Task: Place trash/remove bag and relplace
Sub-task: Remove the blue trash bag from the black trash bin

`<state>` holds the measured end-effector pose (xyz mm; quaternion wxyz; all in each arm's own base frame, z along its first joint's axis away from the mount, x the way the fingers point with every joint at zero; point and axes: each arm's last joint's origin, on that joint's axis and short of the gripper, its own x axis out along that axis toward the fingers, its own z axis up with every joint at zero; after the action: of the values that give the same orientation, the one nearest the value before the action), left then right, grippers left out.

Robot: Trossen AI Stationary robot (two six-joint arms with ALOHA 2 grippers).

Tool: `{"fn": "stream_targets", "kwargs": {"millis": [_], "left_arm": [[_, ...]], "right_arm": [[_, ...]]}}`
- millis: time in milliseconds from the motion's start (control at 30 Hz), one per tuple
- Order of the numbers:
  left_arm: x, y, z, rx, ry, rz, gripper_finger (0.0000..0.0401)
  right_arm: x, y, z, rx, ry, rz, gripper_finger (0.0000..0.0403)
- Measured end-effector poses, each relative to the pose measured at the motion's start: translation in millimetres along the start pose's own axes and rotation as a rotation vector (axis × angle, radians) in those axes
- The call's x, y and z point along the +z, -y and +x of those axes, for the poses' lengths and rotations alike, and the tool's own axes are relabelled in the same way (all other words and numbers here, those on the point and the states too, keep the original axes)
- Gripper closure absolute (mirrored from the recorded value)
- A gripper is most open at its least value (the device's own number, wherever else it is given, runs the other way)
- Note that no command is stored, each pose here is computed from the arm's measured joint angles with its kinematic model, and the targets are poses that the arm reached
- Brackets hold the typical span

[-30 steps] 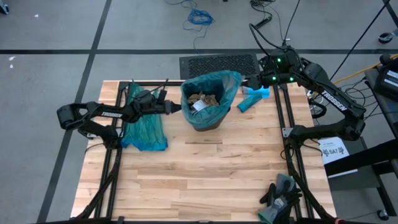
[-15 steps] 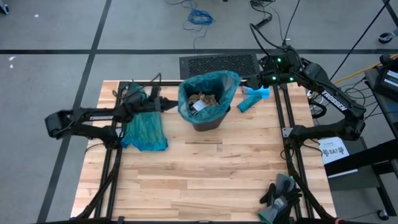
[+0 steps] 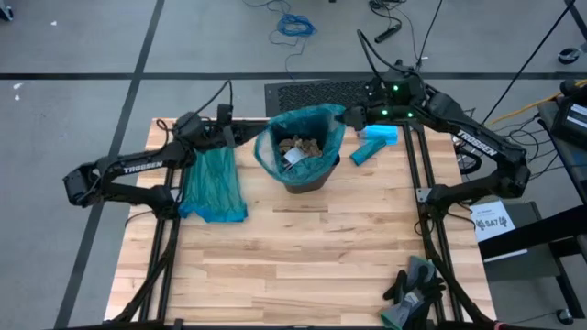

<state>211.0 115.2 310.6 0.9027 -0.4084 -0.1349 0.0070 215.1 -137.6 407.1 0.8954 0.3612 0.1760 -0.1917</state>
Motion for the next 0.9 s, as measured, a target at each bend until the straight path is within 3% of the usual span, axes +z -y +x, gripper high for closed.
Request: {"fn": "stream_targets", "kwargs": {"millis": [300, 467, 667, 900], "left_arm": [[16, 3, -1, 0.073, -0.002, 0.026, 0.0401], [14, -1, -19, 0.255, -0.058, 0.044, 0.0401], [-1, -1, -52, 0.418, -0.085, 0.086, 0.0401], [-38, -10, -93, 0.413, -0.053, 0.023, 0.0399]], "right_arm": [[1, -3, 3, 0.015, 0.011, -0.025, 0.0165], [-1, -1, -9, -0.005, 0.014, -0.02, 0.0165], [-5, 2, -11, -0.035, -0.024, -0.006, 0.0165], [-5, 2, -11, -0.037, -0.029, -0.008, 0.0165]]}}
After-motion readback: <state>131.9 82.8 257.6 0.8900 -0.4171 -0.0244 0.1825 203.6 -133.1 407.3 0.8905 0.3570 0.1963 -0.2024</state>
